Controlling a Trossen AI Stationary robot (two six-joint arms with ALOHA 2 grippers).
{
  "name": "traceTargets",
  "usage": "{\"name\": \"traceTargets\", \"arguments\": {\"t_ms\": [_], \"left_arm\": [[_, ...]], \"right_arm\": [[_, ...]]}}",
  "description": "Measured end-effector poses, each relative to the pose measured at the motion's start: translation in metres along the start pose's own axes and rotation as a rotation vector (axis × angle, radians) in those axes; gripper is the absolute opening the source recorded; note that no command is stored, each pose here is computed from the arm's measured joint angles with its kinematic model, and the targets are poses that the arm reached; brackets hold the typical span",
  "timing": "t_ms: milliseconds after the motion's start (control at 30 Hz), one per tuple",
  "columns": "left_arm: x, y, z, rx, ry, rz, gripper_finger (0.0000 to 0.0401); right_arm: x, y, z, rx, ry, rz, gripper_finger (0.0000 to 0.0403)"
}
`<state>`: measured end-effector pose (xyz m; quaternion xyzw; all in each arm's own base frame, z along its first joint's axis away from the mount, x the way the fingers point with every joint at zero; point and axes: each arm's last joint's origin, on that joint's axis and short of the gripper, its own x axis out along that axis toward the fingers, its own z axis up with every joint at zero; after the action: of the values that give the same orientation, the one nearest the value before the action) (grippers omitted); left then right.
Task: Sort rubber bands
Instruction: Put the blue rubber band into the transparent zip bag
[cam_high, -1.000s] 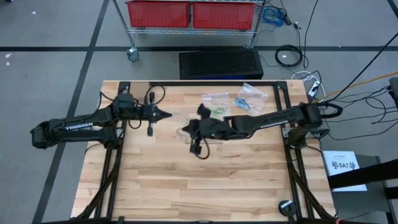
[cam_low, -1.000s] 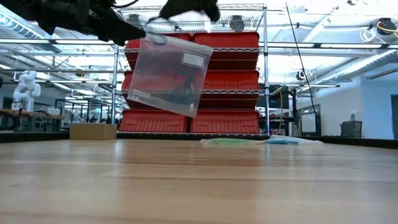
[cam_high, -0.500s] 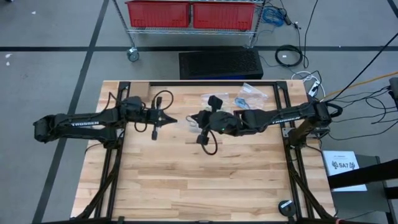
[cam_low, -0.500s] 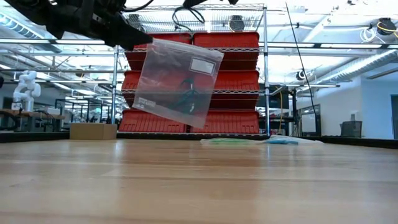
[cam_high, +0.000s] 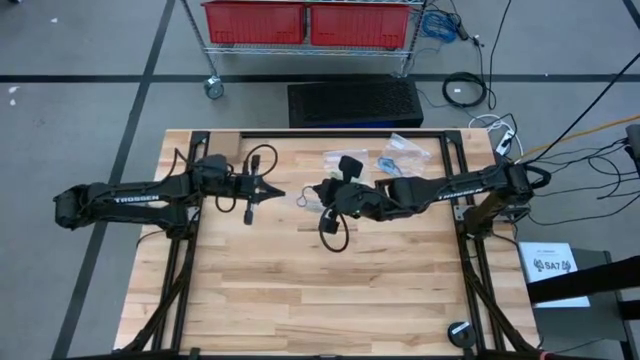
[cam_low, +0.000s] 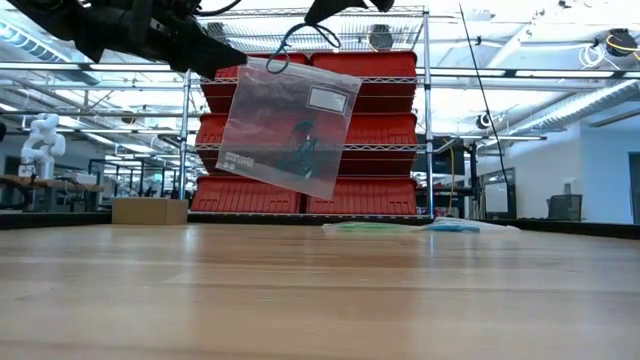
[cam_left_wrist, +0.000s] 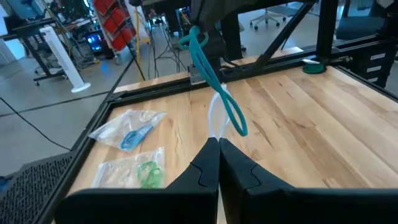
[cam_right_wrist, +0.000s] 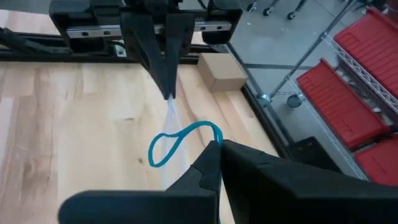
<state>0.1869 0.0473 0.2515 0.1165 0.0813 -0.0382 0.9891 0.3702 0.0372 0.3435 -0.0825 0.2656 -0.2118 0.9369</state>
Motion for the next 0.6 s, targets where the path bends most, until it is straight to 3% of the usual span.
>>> {"name": "traceTargets", "arguments": {"t_ms": [167, 600], "left_arm": [[0.0, 0.0, -0.001, -0.004, 0.005, -0.001, 0.0003], [0.0, 0.0, 0.0, -0.008, 0.001, -0.002, 0.0003]], "right_arm": [[-0.01, 0.0, 0.003, -0.024, -0.022, -0.058, 0.0], [-0.015, -0.002, 0.002, -0.02, -0.004, -0.053, 0.0]]}}
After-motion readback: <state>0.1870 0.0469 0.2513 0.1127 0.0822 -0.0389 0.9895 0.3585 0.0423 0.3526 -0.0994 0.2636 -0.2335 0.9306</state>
